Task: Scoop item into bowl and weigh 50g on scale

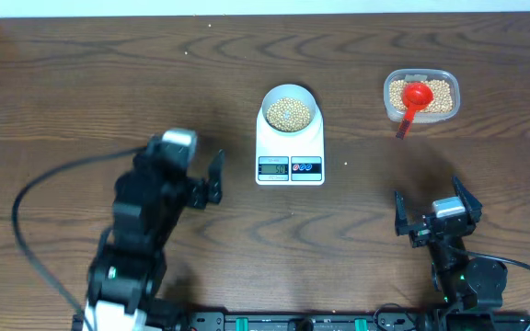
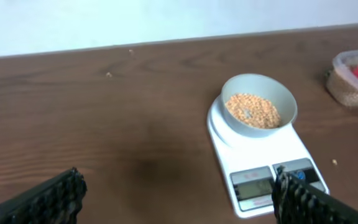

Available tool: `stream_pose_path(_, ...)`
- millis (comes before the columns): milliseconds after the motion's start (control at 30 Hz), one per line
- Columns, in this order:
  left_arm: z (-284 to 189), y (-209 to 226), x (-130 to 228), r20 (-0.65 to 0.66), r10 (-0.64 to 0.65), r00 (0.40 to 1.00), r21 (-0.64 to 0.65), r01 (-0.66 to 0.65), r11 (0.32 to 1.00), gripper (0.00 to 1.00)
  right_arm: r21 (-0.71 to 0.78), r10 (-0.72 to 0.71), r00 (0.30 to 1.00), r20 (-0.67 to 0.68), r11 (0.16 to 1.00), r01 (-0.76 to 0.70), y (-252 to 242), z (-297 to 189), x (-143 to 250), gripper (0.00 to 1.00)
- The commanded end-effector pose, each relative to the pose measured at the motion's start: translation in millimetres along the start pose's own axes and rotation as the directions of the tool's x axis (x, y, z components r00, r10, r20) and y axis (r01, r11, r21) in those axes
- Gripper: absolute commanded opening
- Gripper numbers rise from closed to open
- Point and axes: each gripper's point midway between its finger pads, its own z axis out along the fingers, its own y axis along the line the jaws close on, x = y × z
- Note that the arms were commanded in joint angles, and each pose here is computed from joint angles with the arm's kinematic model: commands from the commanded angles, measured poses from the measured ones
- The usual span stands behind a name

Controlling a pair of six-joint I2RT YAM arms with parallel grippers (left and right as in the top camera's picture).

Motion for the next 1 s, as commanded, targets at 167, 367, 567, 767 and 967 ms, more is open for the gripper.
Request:
stream_pose_path(167, -25, 23, 25, 0.241, 0.072, 0.968, -0.091, -0.051, 0.995, 0.98, -0.007, -0.007, 1.000, 0.003, 1.000, 0.007, 2, 0, 0, 0.99)
stream_pose_path(367, -25, 40, 49, 0.317, 0.089, 0.944, -0.173, -0.035, 0.984, 0.98, -0.007, -0.007, 1.000, 0.003, 1.000, 0.007, 2, 0, 0, 0.99)
stream_pose_path(567, -21, 47, 70, 0.333, 0.095, 0.938, -0.208, -0.025, 0.978, 0.98, -0.007, -0.007, 1.000, 0.003, 1.000, 0.007, 2, 0, 0, 0.99)
stream_pose_path(767, -20, 50, 89, 0.275, 0.081, 0.958, -0.223, -0.019, 0.975, 0.98, -0.007, -0.007, 1.000, 0.003, 1.000, 0.007, 2, 0, 0, 0.99)
stream_pose_path(967, -19, 54, 99, 0.239, 0.073, 0.968, -0.241, -0.013, 0.970, 0.98, -0.007, -0.007, 1.000, 0.003, 1.000, 0.007, 2, 0, 0, 0.99)
